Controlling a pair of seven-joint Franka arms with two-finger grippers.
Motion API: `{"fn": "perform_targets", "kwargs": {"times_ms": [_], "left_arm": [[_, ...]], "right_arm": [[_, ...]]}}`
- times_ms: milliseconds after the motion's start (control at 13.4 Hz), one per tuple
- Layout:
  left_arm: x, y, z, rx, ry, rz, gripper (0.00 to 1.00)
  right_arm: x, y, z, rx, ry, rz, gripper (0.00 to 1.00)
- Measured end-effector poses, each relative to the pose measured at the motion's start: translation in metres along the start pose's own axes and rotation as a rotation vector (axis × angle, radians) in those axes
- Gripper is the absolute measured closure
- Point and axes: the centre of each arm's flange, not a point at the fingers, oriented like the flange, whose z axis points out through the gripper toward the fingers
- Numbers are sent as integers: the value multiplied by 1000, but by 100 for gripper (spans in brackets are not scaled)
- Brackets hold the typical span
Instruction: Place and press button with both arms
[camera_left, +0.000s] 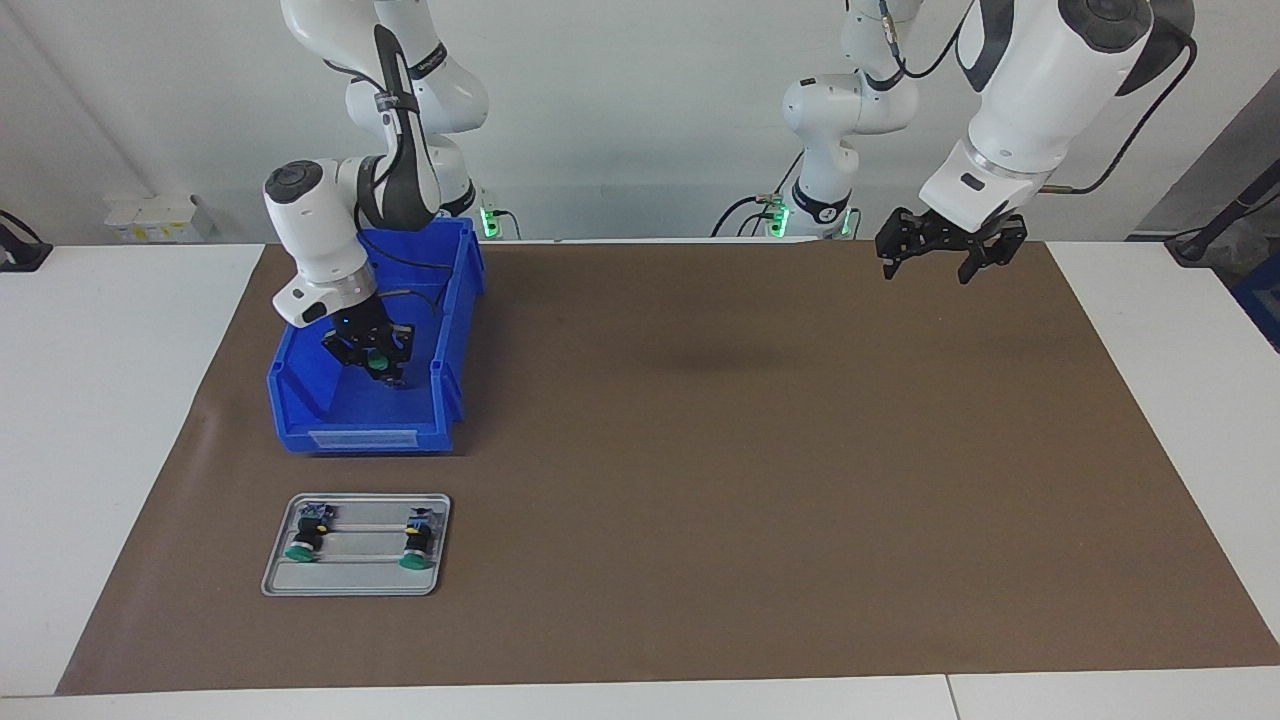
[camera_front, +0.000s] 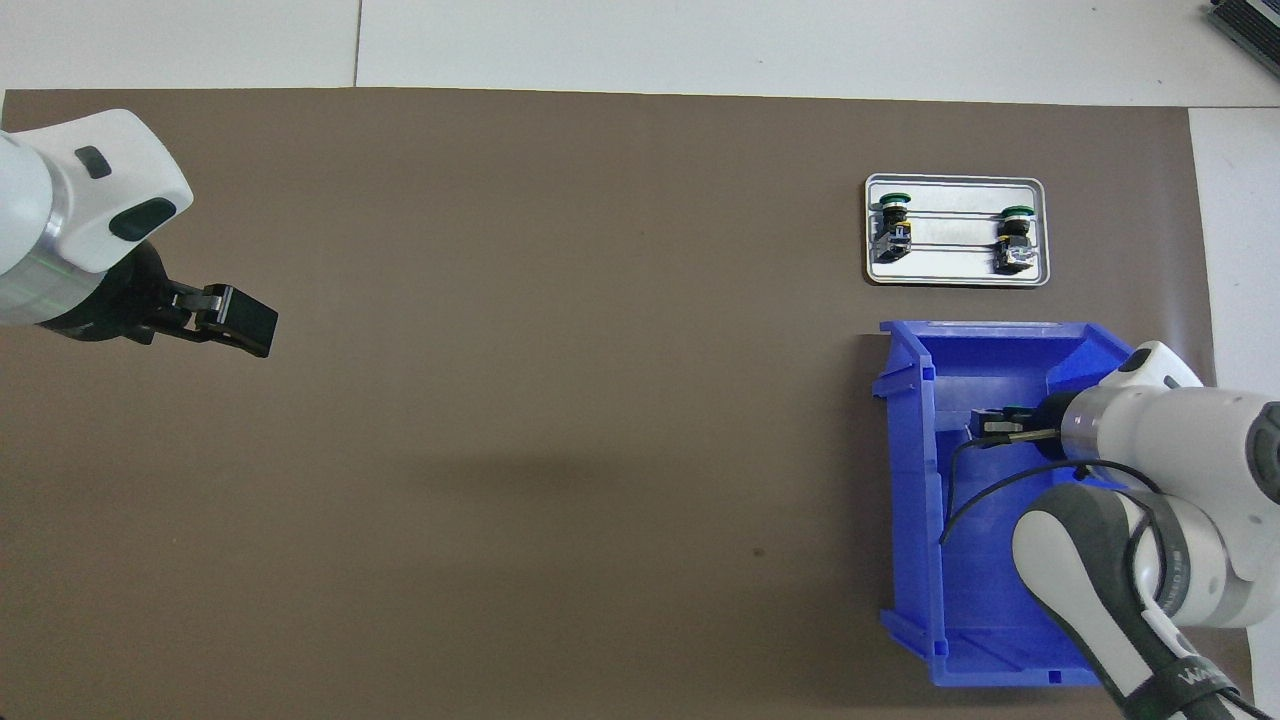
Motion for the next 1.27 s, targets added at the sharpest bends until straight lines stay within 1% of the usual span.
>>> {"fn": "perform_targets", "kwargs": {"times_ms": [75,149,224,373,447,522,671,820,969,1044,1193,1267], "left_arm": [[0,0,0,0,0,0,0],[0,0,0,0,0,0,0],[0,0,0,0,0,0,0],[0,0,0,0,0,0,0],[0,0,0,0,0,0,0],[0,0,0,0,0,0,0],[0,0,0,0,0,0,0],[0,0,0,0,0,0,0],[0,0,0,0,0,0,0],[0,0,0,0,0,0,0],[0,0,0,0,0,0,0],[0,0,0,0,0,0,0]], "right_arm": [[-1,0,1,0,-2,4,65],[-1,0,2,0,-4,6,60],[-1,0,2,0,-5,7,60],[4,0,-2,0,5,7,43],[10,-1,-11,2,6,7,31],[20,-3,-25,7,-6,9,19],[51,-6,-74,17,-19,21,0],[76,-8,-122,23,-9,39,0],[89,-9,-154,26,-6,83,0],[93,-10,-169,27,-15,104,0],[98,-8,-209,25,-62,130,0],[99,-5,-233,10,-84,129,0]]}}
